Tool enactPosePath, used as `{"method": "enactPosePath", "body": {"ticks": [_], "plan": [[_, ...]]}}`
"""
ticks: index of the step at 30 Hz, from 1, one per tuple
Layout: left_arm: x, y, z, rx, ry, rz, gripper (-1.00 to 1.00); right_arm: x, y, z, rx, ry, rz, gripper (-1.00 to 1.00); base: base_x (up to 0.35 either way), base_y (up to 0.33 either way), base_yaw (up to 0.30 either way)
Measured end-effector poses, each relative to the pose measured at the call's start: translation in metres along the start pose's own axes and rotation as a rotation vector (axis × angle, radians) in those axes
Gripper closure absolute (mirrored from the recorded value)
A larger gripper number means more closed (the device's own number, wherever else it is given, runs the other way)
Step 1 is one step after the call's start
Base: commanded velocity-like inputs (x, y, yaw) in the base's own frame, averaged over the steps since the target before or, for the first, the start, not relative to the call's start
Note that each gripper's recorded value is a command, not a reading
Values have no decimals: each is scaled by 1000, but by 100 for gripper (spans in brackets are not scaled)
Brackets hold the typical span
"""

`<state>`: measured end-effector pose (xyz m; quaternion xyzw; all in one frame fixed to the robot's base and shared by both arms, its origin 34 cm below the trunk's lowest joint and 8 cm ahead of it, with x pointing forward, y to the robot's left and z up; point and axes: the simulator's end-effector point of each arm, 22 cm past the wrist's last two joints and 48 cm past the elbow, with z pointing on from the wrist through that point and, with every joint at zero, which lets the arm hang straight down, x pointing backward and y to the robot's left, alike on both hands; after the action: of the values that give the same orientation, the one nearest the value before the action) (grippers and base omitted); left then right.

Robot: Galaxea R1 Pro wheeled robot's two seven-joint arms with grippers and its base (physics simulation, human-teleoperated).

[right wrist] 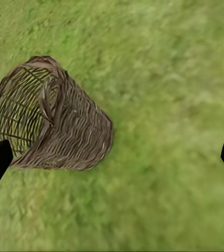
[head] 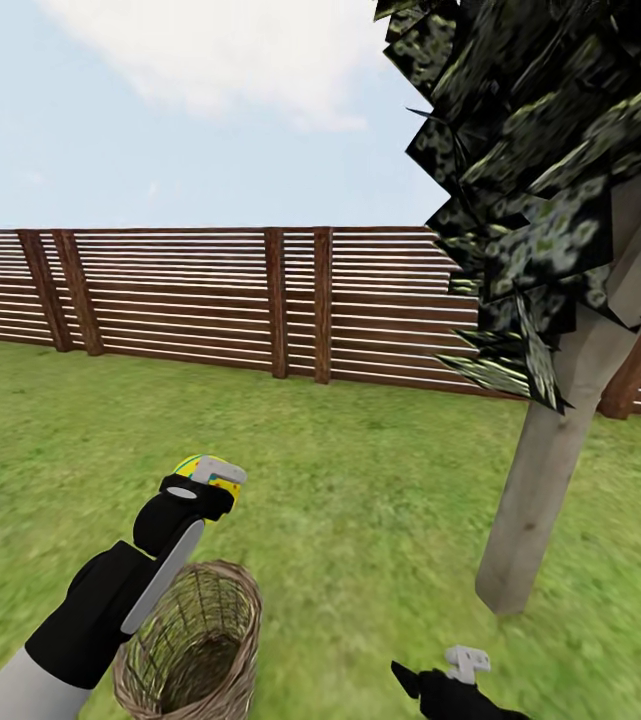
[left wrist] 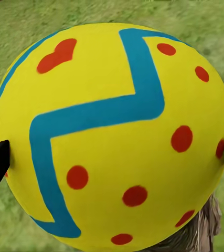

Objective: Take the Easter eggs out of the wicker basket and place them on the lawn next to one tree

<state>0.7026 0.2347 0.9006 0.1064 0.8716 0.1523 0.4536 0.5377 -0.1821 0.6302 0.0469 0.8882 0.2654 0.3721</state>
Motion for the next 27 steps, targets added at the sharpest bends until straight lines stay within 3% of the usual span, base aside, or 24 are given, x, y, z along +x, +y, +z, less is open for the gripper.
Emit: {"method": "enactPosePath", "body": {"ticks": [27], "plan": [[-35, 15, -23, 4, 3, 2, 100, -25, 17, -26, 9, 0, 12, -100, 0, 0, 0]]}}
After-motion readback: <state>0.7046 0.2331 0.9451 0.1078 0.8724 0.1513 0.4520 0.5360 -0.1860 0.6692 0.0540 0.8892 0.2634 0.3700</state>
